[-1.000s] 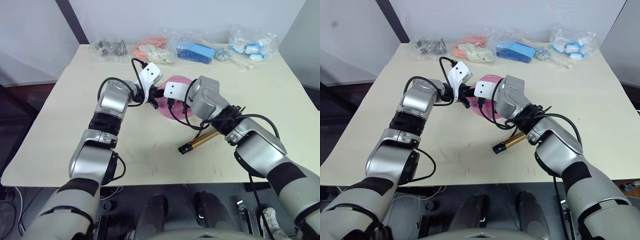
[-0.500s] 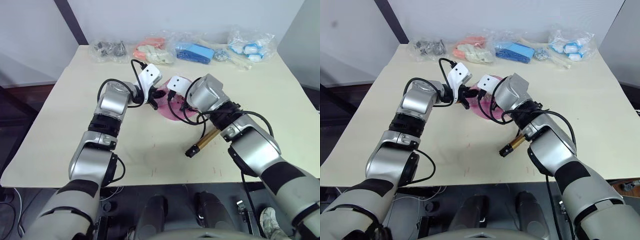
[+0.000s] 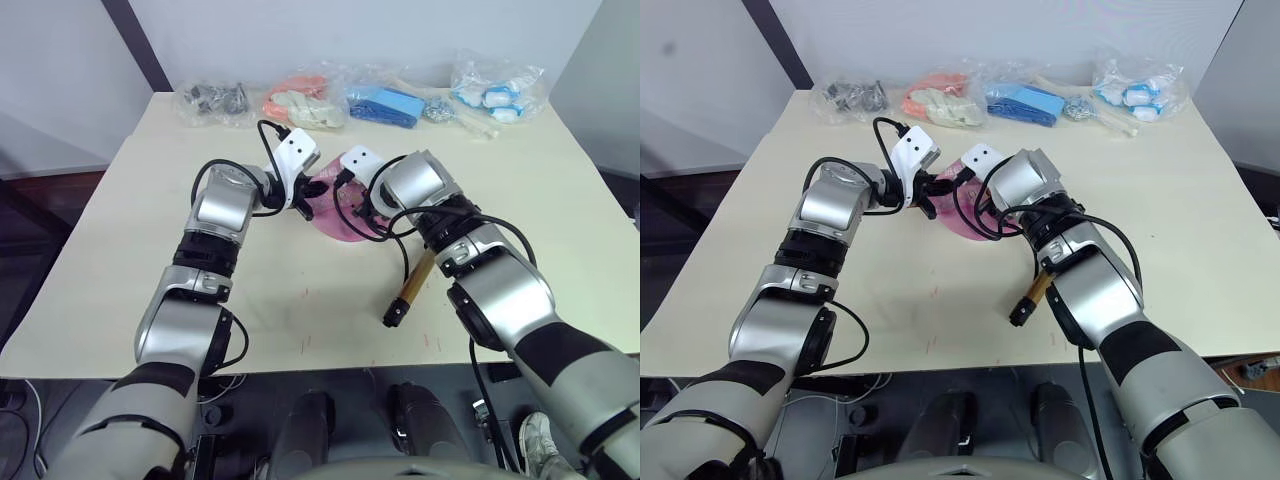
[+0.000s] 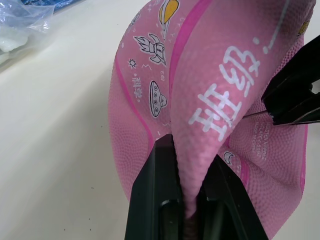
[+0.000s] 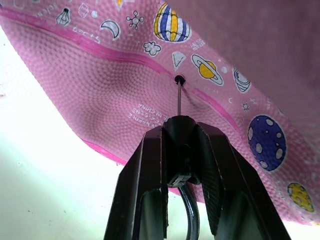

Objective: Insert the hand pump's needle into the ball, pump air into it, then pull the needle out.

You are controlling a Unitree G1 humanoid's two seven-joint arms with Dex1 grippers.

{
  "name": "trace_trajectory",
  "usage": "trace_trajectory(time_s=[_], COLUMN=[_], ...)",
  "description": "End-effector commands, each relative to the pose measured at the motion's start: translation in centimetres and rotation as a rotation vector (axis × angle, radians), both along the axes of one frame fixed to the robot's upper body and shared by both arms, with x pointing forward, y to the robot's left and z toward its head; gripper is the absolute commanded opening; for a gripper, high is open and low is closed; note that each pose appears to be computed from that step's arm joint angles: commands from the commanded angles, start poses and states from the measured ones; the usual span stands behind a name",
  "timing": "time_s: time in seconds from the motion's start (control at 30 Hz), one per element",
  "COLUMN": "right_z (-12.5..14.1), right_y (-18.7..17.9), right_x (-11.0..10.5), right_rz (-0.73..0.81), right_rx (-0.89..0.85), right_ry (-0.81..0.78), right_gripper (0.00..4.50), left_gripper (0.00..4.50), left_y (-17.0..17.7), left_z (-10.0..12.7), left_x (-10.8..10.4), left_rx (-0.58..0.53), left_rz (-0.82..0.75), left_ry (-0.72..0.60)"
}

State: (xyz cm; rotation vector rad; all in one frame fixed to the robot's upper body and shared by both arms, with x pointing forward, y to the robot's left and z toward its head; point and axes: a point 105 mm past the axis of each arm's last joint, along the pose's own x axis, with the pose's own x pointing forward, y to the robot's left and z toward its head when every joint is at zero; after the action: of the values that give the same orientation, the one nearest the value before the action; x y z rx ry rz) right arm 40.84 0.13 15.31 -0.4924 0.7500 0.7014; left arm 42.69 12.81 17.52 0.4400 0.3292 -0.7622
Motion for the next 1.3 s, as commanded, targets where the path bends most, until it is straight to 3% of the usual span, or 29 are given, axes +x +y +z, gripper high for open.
trace_trajectory(time_s=[0.03, 0.43, 0.53, 1.3], right_z=[-0.3, 0.2, -0.2, -0.3], right_y=[3.4, 4.6, 4.1, 4.3], right_x=[-1.7, -1.4, -0.6, 1.0], right_rz=[0.065, 0.077, 0.091, 0.337], right_rx=[0.128, 0.134, 0.005, -0.496], right_ry=[0.093, 0.049, -0.057, -0.51], right_gripper=[0.33, 0.33, 0.33, 0.33], left_gripper=[0.05, 0.05, 0.05, 0.05], left_y=[-1.4, -1.4, -1.3, -0.6], left_z=[0.0, -0.4, -0.6, -1.2], left_x=[-0.6, -1.0, -1.1, -0.9], left_rx=[-0.028, -0.037, -0.035, -0.103], left_rz=[-0.058, -0.065, -0.069, -0.025], left_ry=[0.001, 0.017, 0.021, 0.107])
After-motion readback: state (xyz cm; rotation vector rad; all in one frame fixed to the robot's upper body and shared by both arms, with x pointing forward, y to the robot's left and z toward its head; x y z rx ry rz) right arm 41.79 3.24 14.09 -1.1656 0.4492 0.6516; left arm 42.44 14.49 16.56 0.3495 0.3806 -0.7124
